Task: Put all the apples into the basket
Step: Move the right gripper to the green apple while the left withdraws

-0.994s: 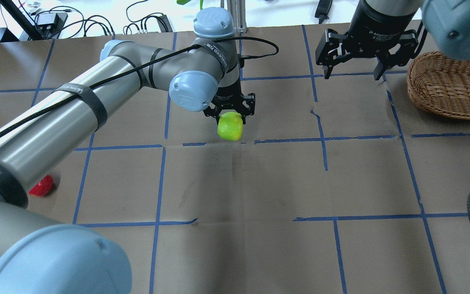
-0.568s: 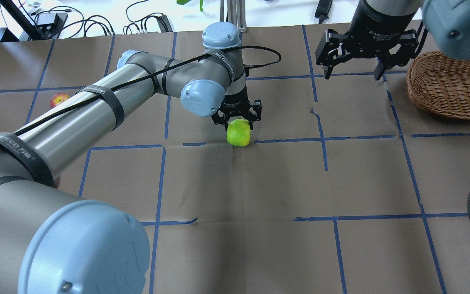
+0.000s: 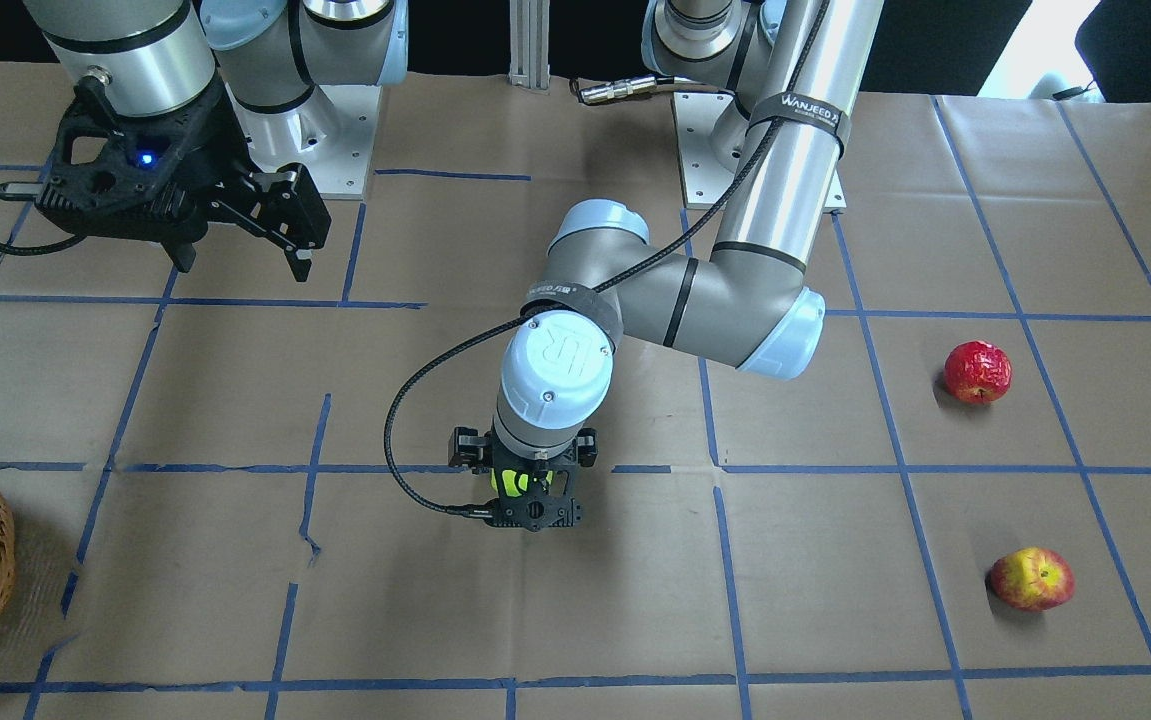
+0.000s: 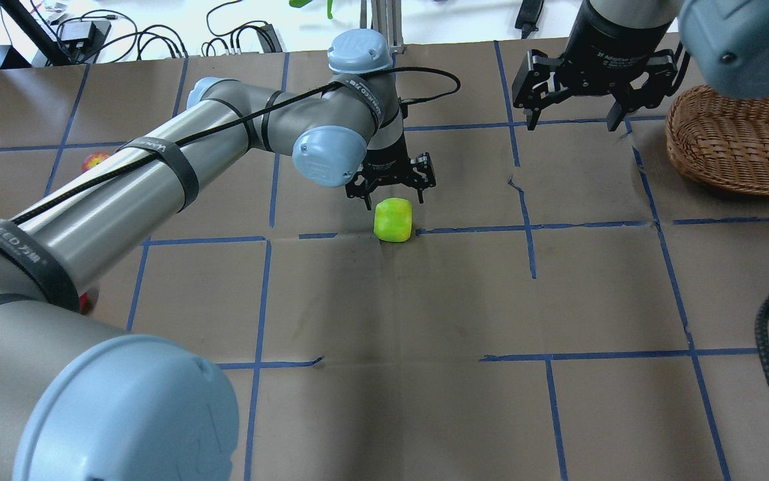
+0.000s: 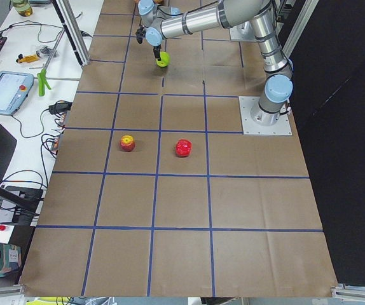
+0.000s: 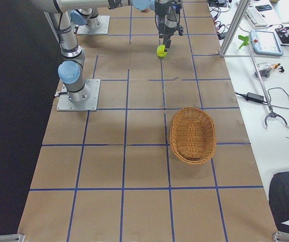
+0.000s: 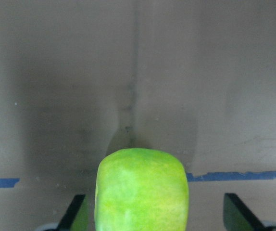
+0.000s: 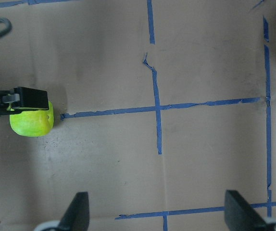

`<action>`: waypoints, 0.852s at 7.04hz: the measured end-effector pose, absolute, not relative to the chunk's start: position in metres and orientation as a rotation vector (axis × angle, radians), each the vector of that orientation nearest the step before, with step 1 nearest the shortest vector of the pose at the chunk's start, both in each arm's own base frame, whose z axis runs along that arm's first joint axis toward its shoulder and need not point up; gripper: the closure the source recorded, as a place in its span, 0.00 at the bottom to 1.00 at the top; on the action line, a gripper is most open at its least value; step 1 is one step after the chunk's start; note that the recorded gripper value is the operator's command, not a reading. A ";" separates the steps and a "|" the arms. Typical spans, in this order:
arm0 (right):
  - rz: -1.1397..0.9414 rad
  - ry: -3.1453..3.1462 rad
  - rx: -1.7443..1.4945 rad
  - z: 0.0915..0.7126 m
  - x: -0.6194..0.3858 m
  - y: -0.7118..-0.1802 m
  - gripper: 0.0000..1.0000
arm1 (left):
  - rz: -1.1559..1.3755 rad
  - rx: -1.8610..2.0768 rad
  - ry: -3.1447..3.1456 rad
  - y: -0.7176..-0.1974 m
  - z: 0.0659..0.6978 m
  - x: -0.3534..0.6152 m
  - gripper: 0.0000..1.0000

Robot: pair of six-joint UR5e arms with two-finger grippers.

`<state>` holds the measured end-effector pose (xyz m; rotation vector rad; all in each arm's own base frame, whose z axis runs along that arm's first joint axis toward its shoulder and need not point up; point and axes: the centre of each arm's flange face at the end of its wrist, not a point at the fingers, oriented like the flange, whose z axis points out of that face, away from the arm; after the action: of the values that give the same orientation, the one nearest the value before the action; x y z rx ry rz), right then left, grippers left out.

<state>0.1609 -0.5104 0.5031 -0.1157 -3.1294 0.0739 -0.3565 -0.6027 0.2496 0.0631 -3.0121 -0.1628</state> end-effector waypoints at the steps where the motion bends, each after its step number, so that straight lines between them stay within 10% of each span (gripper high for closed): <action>1: 0.049 -3.131 -0.109 0.495 0.161 -0.511 0.00 | -0.096 0.087 -3.000 -0.609 0.296 -0.336 0.02; 6: -0.028 -3.137 -0.112 0.401 0.250 -0.547 0.00 | -0.149 -0.165 -3.218 -0.587 0.403 0.038 0.02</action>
<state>0.2500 -0.5472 0.4015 -0.1116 -3.1366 -0.0279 0.0379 -0.5874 0.4034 -0.1648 -3.2175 -0.1491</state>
